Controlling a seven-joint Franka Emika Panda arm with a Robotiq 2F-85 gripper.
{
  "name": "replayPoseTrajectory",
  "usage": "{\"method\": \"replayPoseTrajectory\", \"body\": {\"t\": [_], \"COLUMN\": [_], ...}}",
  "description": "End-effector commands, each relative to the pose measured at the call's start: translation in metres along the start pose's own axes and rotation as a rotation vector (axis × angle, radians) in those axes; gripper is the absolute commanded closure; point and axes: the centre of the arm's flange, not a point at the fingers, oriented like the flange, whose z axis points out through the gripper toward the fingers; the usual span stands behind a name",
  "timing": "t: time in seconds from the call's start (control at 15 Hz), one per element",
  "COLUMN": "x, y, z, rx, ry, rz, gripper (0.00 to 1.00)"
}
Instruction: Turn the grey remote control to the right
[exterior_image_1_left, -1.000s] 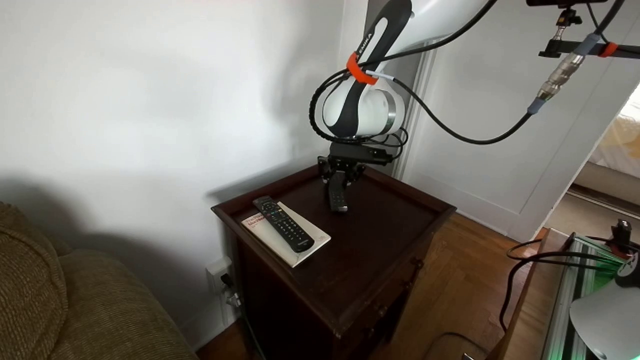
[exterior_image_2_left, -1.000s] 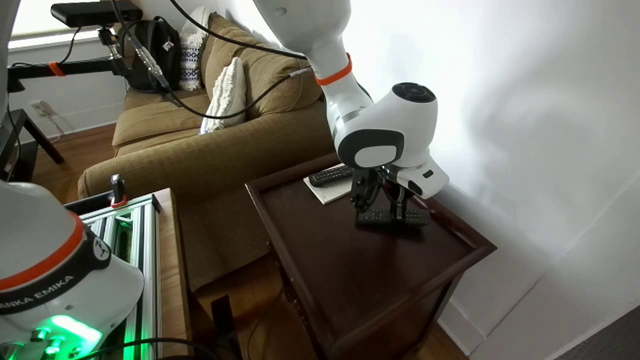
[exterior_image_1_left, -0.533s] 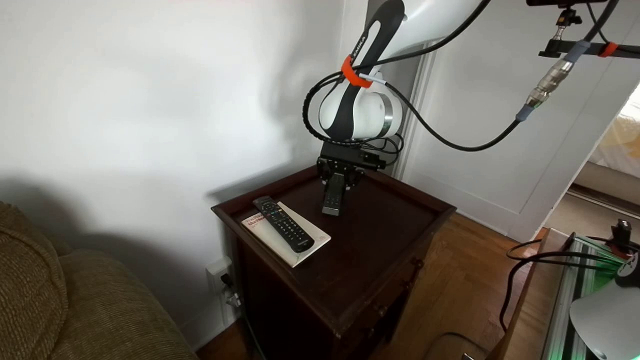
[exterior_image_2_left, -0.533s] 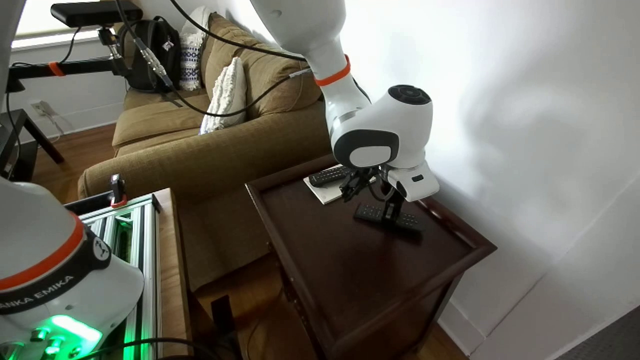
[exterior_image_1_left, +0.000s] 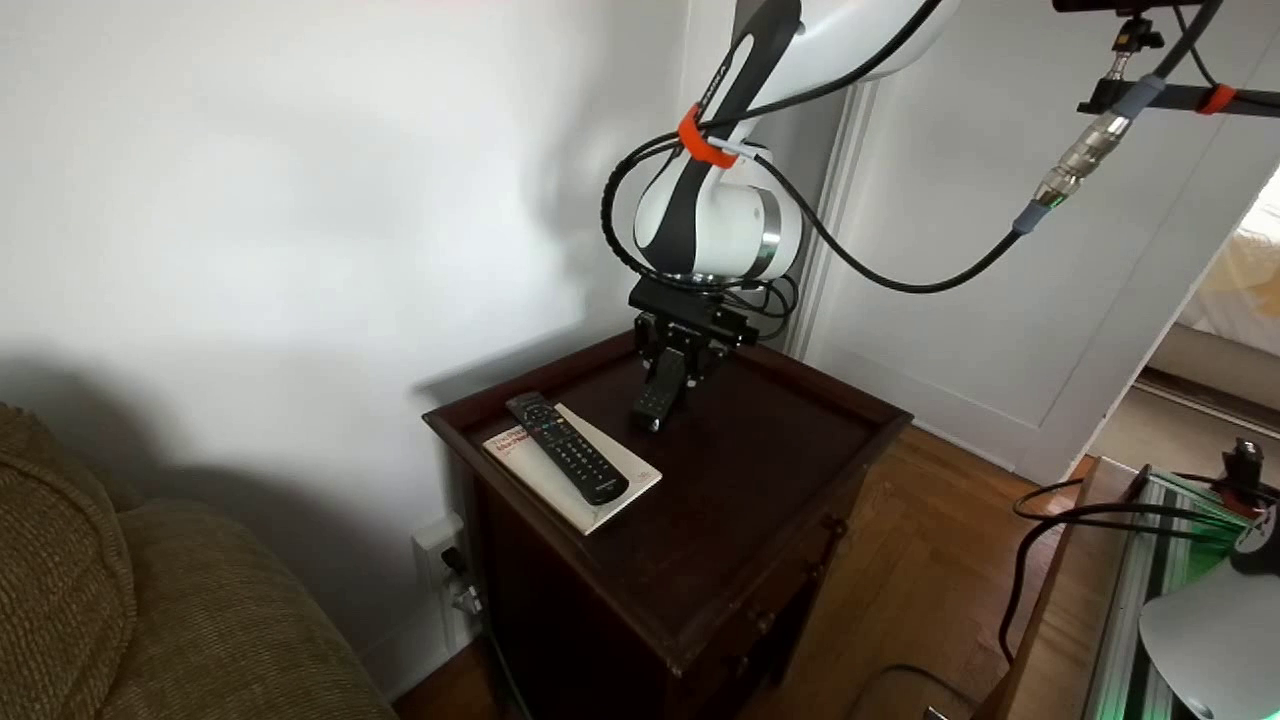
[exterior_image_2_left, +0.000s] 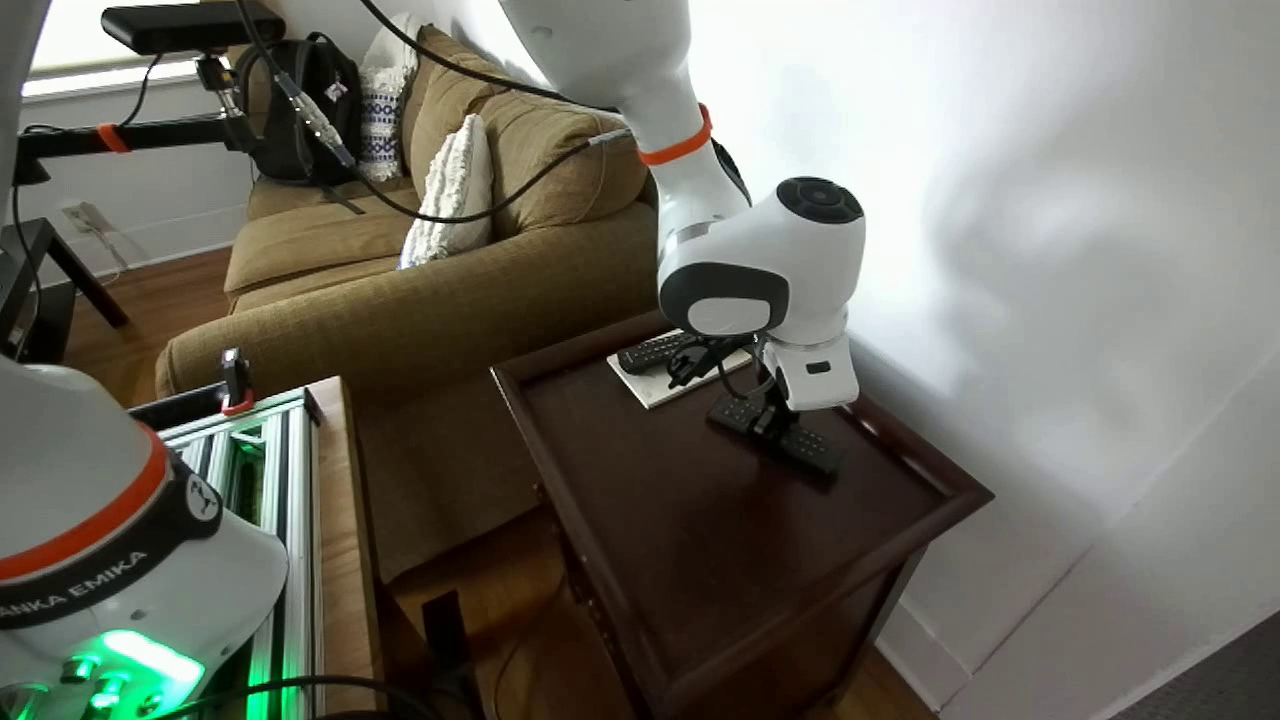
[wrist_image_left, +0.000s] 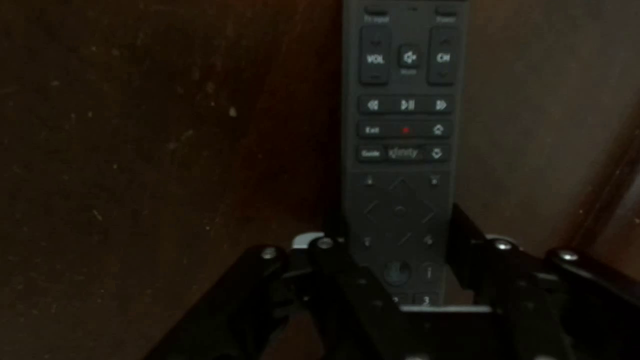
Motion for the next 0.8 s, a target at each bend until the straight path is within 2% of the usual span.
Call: {"method": "replayPoseTrajectory", "body": {"t": [0.0,0.6,0.67,0.73], "x": [0.0,0.002,0.002,0.004], "y": [0.014,0.024,0.023,0.023], "z": [-0.003,-0.006,-0.008,-0.01], "rx": [-0.012,-0.023,-0.013,-0.018], "ry": [-0.001,-0.009,-0.04,-0.023], "rz": [0.087,0.146,0.145,0.128], "gripper": [0.74,0.74,0.24,0.23]}}
